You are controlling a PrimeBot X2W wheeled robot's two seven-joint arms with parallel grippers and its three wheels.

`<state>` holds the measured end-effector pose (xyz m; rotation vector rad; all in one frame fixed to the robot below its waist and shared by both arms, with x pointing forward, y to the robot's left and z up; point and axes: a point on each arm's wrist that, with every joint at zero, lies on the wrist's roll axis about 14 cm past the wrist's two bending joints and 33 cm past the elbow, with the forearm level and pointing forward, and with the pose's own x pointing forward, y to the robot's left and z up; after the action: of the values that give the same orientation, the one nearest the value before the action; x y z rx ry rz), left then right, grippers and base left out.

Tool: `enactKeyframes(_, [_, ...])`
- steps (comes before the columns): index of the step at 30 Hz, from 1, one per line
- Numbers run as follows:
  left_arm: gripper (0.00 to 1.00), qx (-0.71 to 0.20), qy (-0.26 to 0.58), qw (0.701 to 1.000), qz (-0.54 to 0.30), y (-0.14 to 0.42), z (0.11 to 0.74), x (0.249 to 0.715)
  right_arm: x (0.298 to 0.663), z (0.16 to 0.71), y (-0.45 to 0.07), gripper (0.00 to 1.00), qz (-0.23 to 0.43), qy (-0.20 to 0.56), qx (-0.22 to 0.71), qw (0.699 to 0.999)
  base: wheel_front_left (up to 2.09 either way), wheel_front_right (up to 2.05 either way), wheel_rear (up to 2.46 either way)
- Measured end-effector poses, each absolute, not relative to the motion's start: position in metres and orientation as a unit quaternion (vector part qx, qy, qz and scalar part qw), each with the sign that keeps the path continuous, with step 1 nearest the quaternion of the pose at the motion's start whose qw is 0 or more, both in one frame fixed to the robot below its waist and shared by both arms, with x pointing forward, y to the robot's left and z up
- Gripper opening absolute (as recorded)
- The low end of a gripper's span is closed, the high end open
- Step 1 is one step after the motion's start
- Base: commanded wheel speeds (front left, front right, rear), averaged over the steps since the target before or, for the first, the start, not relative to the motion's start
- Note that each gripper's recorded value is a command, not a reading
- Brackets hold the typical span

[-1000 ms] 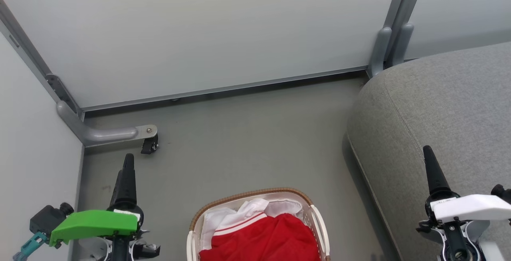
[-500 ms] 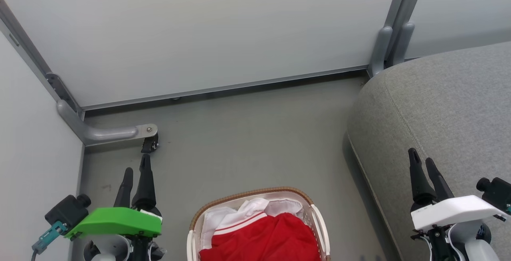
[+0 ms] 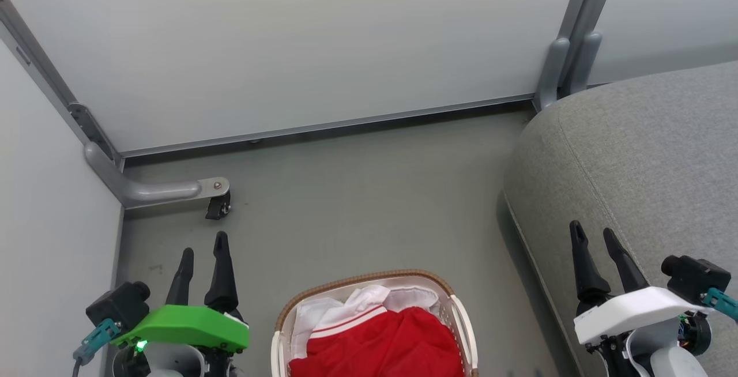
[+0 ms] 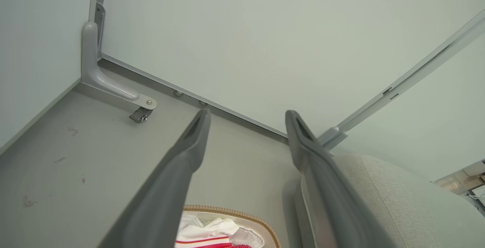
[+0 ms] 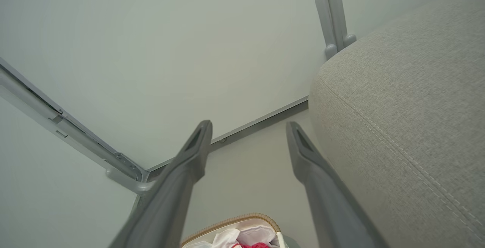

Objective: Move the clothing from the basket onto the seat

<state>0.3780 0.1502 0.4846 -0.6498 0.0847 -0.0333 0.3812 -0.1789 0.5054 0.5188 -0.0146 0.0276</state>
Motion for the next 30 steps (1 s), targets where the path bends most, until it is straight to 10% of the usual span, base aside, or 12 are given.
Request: enactKeyframes(30, [1.0, -0.193, 0.04, 0.98, -0.027, 0.147, 0.472, 0.372, 0.378, 0.495, -0.166, 1.0, 0.043, -0.005, 0.105, 0.994, 0.0, 0.0, 0.0])
